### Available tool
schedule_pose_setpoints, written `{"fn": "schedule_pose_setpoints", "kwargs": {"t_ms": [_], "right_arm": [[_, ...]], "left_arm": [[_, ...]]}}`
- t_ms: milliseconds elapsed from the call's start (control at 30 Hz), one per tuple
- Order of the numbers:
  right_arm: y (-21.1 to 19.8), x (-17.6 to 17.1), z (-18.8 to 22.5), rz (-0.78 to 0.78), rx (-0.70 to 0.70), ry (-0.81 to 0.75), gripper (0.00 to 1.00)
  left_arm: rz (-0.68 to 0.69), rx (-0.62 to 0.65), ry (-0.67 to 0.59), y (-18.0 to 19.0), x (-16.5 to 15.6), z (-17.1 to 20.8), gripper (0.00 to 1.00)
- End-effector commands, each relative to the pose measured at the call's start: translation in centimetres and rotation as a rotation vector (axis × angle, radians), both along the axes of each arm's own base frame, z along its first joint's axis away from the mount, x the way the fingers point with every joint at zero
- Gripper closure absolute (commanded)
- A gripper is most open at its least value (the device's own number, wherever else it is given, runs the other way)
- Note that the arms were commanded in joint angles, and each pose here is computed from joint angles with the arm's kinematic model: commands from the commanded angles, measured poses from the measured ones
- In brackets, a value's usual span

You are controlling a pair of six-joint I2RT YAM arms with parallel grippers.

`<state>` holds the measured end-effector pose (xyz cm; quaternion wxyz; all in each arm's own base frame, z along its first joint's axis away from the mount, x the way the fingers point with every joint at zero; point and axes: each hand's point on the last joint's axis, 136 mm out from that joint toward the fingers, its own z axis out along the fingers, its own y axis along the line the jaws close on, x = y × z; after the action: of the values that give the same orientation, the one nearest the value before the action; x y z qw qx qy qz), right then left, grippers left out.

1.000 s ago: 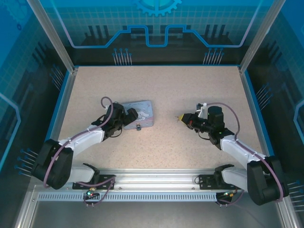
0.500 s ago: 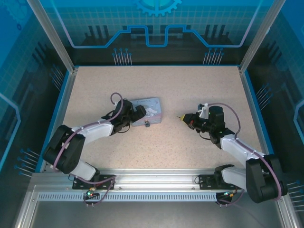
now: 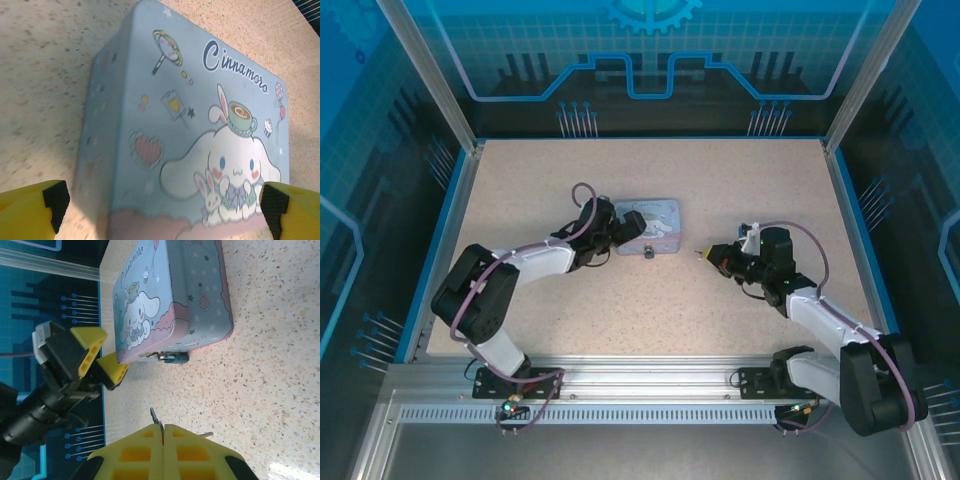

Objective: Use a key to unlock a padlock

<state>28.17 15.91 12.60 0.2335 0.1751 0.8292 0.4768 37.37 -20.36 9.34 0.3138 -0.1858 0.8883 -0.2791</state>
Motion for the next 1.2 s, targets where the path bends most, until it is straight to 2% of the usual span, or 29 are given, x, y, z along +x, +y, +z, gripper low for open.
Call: {"fn": "schedule_pose_setpoints", "kwargs": {"t_ms": [0, 133, 267, 433, 733, 933, 1167], "right_arm": [[-0.7, 0.4, 0.7, -0.005, -0.033, -0.03, 1.0], [-0.9, 0.7, 0.8, -0.011, -0.037, -0.036, 1.0], [-0.8, 2.0, 1.3, -0.018, -0.04, -0.045, 1.0], [-0.3, 4.3, 2.5, -0.019, -0.022, -0.055, 1.0], [1.0, 10.3, 5.6, -0.03, 0.0, -0.085, 1.0], [2.6, 14.9, 7.3, -0.011, 0.028, -0.098, 1.0], [4.8, 19.0, 7.1, 0.03, 0.034, -0.1, 1.0]], "left_arm": [[0.007, 0.066, -0.024, 2.2, -2.3, 0.9, 0.01], [-0.06, 0.071, -0.059, 1.8, -4.8, 1.4, 0.01], [-0.227, 0.092, -0.089, -1.4, -6.7, 1.0, 0.01], [-0.385, 0.141, -0.12, -4.7, -7.5, -0.4, 0.01], [-0.458, 0.226, -0.219, -7.8, -5.3, -4.1, 0.01], [-0.421, 0.27, -0.279, -7.9, -3.5, -4.9, 0.01], [-0.408, 0.29, -0.328, -8.4, -2.3, -5.2, 0.01]]}}
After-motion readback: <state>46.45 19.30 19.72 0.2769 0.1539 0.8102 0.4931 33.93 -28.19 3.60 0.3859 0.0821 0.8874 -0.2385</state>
